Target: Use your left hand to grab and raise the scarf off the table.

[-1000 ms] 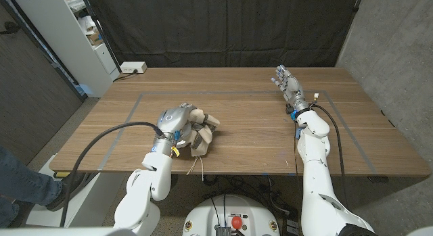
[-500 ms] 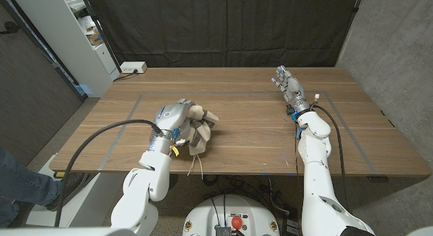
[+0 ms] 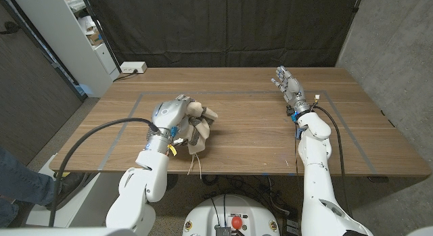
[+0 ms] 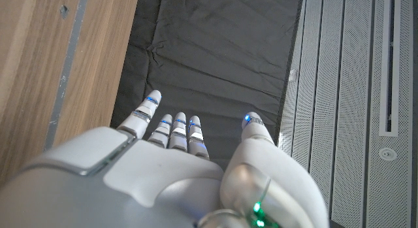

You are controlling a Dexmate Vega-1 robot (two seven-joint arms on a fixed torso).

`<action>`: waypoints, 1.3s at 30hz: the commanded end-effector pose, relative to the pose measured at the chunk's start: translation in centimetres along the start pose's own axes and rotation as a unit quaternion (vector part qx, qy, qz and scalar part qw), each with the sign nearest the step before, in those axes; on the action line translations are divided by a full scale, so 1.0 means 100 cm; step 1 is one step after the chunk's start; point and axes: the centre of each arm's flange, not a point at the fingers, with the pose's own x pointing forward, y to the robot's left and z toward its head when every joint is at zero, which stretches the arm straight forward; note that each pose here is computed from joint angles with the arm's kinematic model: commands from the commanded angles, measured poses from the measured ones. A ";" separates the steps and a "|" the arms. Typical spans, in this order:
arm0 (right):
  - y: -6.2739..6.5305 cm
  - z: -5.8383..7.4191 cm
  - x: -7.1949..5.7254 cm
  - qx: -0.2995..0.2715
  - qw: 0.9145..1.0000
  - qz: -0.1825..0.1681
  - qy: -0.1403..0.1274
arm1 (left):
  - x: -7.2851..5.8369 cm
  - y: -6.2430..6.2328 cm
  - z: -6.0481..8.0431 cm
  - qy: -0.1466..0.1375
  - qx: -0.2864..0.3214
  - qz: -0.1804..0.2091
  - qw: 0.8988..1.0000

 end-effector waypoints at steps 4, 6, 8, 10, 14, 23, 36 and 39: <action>0.005 0.004 -0.002 -0.002 1.000 0.002 -0.006 | -0.002 0.020 -0.004 -0.004 0.001 0.028 1.000; 0.005 0.004 -0.002 -0.001 1.000 0.000 -0.007 | 0.000 0.021 -0.005 -0.005 0.002 0.030 1.000; 0.006 0.004 -0.002 -0.001 1.000 -0.001 -0.007 | 0.002 0.025 -0.005 -0.007 0.003 0.034 0.999; 0.006 0.004 -0.002 -0.001 1.000 -0.002 -0.008 | 0.005 0.027 -0.006 -0.009 0.001 0.038 0.999; 0.006 0.005 -0.001 -0.001 1.000 -0.004 -0.008 | 0.009 0.032 -0.006 -0.012 0.003 0.042 0.999; 0.006 0.006 0.002 0.003 1.000 -0.005 -0.012 | 0.016 0.045 0.000 -0.025 0.011 0.062 0.998; 0.005 0.008 0.005 0.000 1.000 -0.006 -0.011 | 0.020 0.060 0.003 -0.038 0.008 0.079 0.996; 0.005 0.009 0.005 -0.003 1.000 -0.006 -0.013 | 0.021 0.062 0.003 -0.040 0.012 0.082 0.996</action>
